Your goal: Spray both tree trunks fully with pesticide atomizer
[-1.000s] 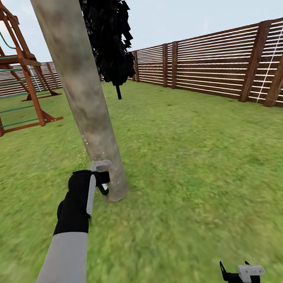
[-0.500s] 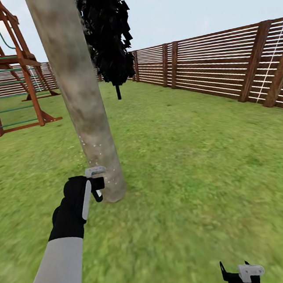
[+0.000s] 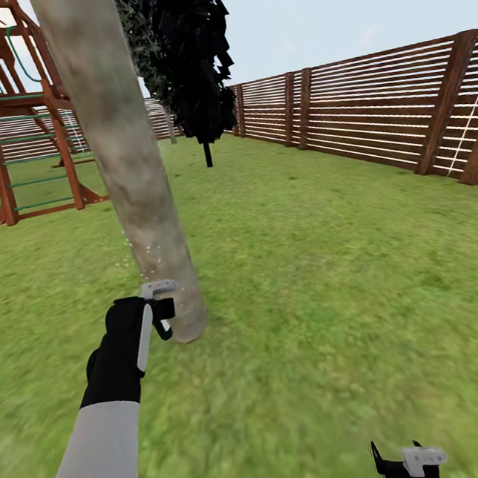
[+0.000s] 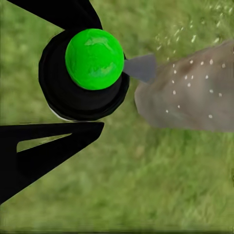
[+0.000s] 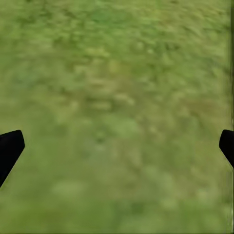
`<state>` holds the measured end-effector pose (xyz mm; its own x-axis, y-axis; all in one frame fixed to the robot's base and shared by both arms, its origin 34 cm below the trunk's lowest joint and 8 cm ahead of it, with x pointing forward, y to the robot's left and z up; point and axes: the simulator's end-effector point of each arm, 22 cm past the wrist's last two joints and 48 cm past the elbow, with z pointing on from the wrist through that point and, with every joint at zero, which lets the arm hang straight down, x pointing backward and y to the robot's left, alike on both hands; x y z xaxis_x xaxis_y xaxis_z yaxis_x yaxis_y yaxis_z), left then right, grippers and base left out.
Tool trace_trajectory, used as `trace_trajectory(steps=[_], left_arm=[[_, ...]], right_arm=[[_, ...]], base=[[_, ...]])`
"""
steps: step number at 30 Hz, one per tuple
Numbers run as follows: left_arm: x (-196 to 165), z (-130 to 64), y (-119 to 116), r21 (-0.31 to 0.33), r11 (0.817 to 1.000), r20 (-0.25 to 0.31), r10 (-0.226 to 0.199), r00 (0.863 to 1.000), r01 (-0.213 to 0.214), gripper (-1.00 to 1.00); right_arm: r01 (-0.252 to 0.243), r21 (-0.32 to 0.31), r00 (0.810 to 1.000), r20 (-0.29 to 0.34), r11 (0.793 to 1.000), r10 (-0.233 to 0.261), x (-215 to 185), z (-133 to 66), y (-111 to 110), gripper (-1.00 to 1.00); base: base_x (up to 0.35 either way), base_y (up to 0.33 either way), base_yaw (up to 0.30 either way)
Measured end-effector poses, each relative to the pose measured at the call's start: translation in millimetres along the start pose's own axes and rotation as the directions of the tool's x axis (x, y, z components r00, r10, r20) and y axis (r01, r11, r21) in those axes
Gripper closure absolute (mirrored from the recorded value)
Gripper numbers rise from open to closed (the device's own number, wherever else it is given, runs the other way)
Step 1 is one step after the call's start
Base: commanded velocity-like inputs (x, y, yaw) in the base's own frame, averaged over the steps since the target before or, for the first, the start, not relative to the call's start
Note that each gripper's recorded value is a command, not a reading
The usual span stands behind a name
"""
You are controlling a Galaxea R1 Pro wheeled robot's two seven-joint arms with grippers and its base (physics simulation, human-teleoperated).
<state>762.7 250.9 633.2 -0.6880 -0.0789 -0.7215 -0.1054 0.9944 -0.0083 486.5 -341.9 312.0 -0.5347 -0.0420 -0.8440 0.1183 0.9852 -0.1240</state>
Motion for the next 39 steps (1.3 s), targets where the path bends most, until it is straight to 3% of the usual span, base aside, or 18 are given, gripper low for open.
trace_trajectory(steps=[9, 13, 22, 32, 39], left_arm=[[-7, -5.1, 12, -0.050, 0.999, 0.019, -0.005, 1.000, 0.006, 1.00], [-4, -3.6, 20, -0.059, 0.998, 0.012, -0.028, 1.000, 0.029, 1.00], [0, -0.6, 22, -0.060, 0.998, 0.000, -0.036, 0.999, 0.036, 1.00], [11, 2.0, 23, -0.067, 0.997, -0.016, -0.034, 0.999, 0.033, 1.00], [12, 2.3, 24, -0.067, 0.997, -0.018, -0.035, 0.999, 0.034, 1.00]], right_arm=[[0.001, -0.001, 1.000, -0.001, 1.000, -0.001, 1, -0.2, 0, -1.00], [0.001, -0.001, 1.000, -0.001, 1.000, -0.001, 1, -0.2, 0, -1.00], [0.001, -0.003, 1.000, -0.001, 1.000, -0.001, 1, -0.3, 1, -1.00], [0.001, -0.004, 1.000, -0.001, 1.000, -0.001, 1, -0.3, 1, -1.00], [0.001, -0.005, 1.000, -0.001, 1.000, -0.001, 1, -0.3, 2, -1.00]], base=[[0.000, -0.276, 0.147], [0.000, -0.276, 0.277], [0.000, -0.276, 0.274], [0.148, -0.247, 0.025], [0.122, -0.249, 0.239]])
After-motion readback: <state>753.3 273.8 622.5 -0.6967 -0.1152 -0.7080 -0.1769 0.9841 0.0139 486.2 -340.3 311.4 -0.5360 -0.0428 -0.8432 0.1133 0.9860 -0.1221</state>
